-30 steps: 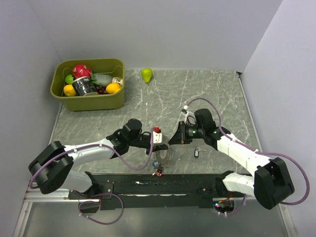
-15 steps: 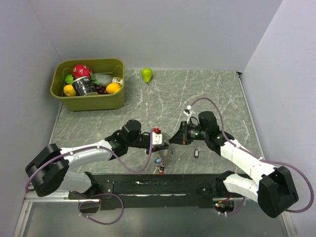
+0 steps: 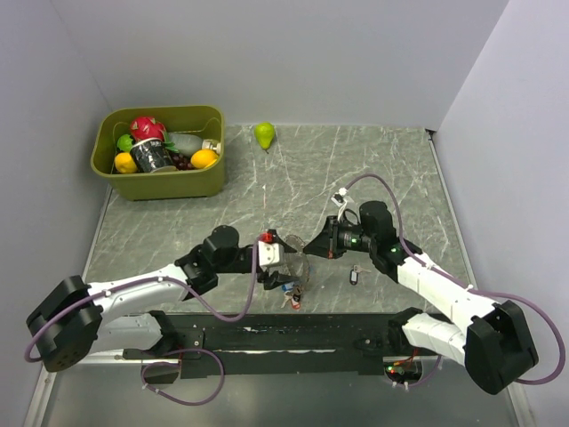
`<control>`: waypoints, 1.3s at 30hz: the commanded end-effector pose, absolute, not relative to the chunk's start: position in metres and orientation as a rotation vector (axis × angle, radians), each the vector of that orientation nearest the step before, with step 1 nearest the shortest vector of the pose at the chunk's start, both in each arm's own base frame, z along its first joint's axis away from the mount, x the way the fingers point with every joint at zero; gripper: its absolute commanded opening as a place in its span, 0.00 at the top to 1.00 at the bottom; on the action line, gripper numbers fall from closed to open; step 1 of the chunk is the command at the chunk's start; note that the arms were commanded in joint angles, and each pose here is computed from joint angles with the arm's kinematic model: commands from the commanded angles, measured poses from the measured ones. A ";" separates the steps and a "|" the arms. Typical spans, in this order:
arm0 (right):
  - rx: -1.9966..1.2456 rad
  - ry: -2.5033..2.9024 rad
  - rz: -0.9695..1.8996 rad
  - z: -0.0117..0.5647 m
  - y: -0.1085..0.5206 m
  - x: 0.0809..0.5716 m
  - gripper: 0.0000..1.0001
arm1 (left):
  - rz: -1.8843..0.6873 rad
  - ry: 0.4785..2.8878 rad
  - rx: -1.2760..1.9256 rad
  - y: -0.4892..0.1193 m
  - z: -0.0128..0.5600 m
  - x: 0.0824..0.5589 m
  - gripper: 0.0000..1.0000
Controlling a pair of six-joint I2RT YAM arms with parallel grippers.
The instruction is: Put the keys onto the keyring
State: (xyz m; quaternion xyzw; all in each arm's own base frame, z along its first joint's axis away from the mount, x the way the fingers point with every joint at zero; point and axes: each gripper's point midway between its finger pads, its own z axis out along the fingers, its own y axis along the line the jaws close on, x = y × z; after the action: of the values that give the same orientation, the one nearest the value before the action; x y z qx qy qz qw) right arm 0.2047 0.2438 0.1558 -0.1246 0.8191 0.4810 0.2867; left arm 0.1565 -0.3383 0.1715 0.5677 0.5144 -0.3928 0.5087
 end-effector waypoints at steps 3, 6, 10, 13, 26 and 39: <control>-0.382 2.029 1.302 0.182 0.246 0.210 1.00 | -1.063 1.203 1.123 -0.327 0.222 0.172 0.26; -0.395 2.003 1.301 0.184 0.246 0.210 1.00 | -1.163 1.196 1.039 -0.319 0.237 0.177 0.26; -0.410 1.956 1.315 0.188 0.247 0.210 1.00 | -1.338 1.195 1.001 -0.312 0.249 0.171 0.29; -0.423 1.925 1.326 0.192 0.249 0.209 1.00 | -1.436 1.236 0.977 -0.310 0.252 0.173 0.29; -0.459 1.818 1.342 0.207 0.250 0.208 1.00 | -1.789 1.427 0.855 -0.316 0.251 0.186 0.43; -0.344 1.715 1.327 0.226 0.245 0.221 1.00 | -1.720 1.566 0.784 -0.320 0.232 0.201 0.51</control>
State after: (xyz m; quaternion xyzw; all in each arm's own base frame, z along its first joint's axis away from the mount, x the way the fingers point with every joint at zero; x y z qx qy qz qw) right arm 0.2099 0.2460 0.1887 -0.1446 0.7450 0.5206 0.3912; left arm 0.1986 -0.3157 0.2284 0.3109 0.6031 -0.6470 0.3478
